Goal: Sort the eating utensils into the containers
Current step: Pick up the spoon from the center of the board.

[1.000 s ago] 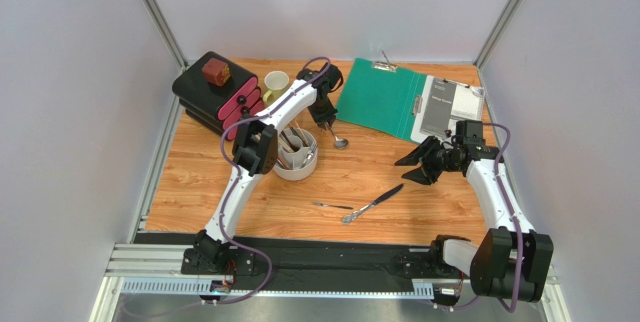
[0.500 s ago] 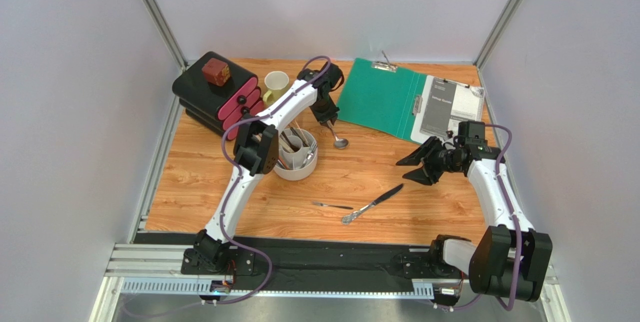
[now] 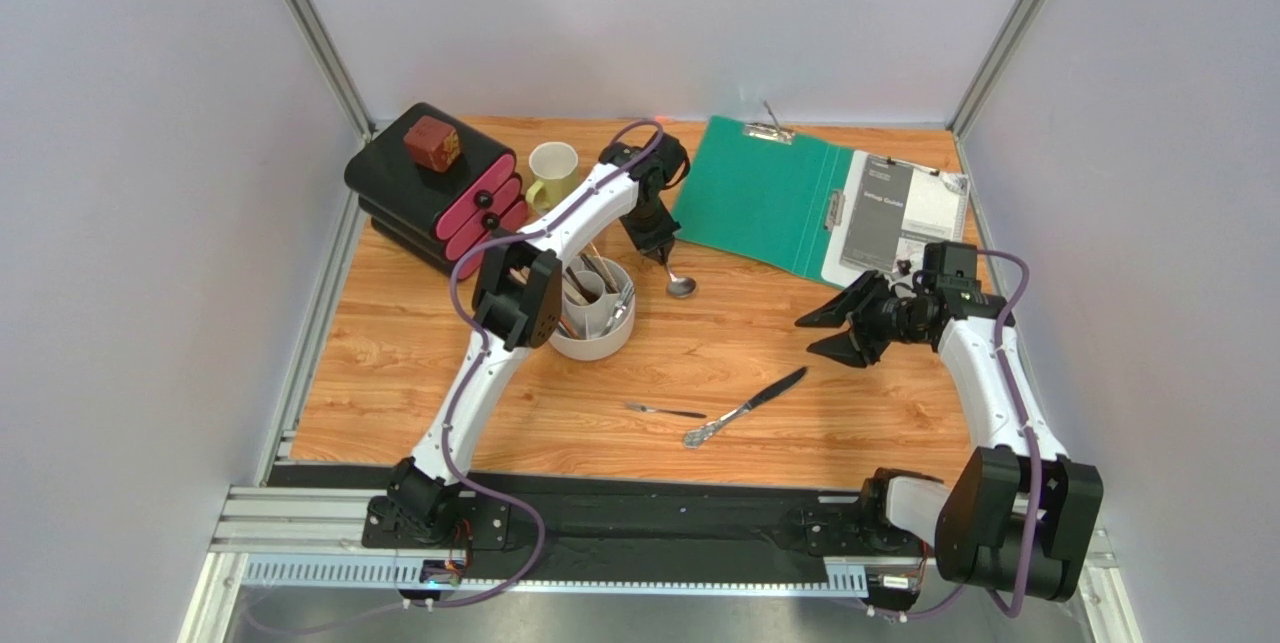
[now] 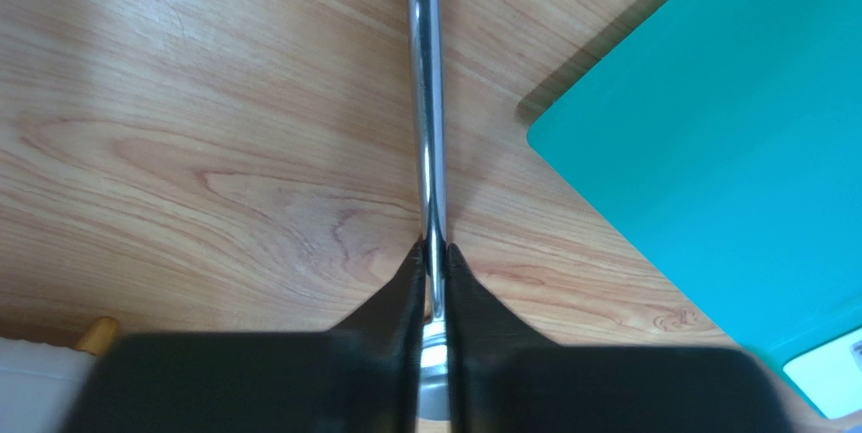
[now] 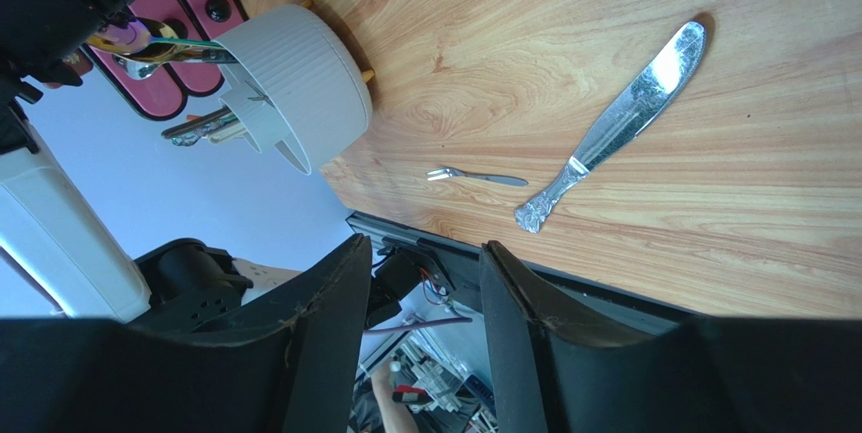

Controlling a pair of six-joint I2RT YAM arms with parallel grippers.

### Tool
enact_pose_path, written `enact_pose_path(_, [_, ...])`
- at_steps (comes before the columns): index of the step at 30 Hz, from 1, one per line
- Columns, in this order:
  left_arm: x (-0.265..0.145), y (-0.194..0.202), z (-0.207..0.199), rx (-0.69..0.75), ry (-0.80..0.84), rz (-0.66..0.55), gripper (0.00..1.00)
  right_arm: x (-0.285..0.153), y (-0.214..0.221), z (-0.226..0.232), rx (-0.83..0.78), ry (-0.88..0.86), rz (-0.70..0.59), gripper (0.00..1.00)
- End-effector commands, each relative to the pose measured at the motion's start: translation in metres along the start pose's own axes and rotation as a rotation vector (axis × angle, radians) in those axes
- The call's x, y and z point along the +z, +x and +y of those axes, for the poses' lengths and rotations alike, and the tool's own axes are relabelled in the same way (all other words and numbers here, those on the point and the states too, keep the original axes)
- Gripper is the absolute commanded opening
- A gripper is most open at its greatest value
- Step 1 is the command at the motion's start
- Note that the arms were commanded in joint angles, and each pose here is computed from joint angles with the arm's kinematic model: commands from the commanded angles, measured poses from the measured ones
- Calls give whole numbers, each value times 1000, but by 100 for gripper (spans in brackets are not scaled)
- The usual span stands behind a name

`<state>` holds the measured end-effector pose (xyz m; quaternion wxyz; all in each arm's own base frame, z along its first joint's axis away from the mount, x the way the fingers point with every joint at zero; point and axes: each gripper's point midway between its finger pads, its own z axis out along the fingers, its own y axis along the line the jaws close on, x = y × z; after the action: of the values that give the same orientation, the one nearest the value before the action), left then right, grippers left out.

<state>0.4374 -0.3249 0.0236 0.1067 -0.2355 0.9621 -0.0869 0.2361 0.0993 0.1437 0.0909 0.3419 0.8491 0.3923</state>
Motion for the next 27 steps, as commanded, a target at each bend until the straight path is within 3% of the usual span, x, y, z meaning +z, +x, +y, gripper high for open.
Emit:
enact_pose_path(1, [5, 11, 6, 31, -31, 38, 0, -2, -1, 2, -6, -43, -5, 49])
enact_pose_path(5, [2, 9, 7, 83, -27, 21, 0, -1, -1, -2, 3, -42, -5, 49])
enact_pose_path(11, [-27, -9, -16, 254, 83, -120, 0, 2, 0, -5, 16, -44, 1, 49])
enact_pose_path(16, [-83, -33, -43, 410, 237, -323, 0, 3, 0, -5, 13, -54, 2, 49])
enact_pose_path(17, [-112, -41, -58, 426, 312, -395, 0, 3, 1, -5, 15, -54, 5, 49])
enact_pose_path(19, [-124, -39, -54, 486, 330, -442, 0, 5, -1, -7, 17, -51, 8, 49])
enact_pose_path(21, [-177, -49, -66, 496, 440, -576, 0, 5, -1, -7, 19, -49, 11, 49])
enact_pose_path(22, [-173, -46, -56, 496, 431, -584, 0, 6, -1, -6, 20, -48, 16, 49])
enact_pose_path(23, [-214, -54, -59, 463, 500, -672, 0, 5, -4, -4, 18, -47, 14, 48])
enact_pose_path(25, [-223, -50, -44, 445, 509, -707, 0, 4, -5, -5, 17, -30, 15, 48])
enact_pose_path(26, [-262, -56, -40, 412, 565, -783, 0, 4, -8, -5, 14, -13, 7, 48])
enact_pose_path(27, [-271, -54, -33, 399, 576, -799, 0, 3, -12, -2, 5, -9, -1, 48])
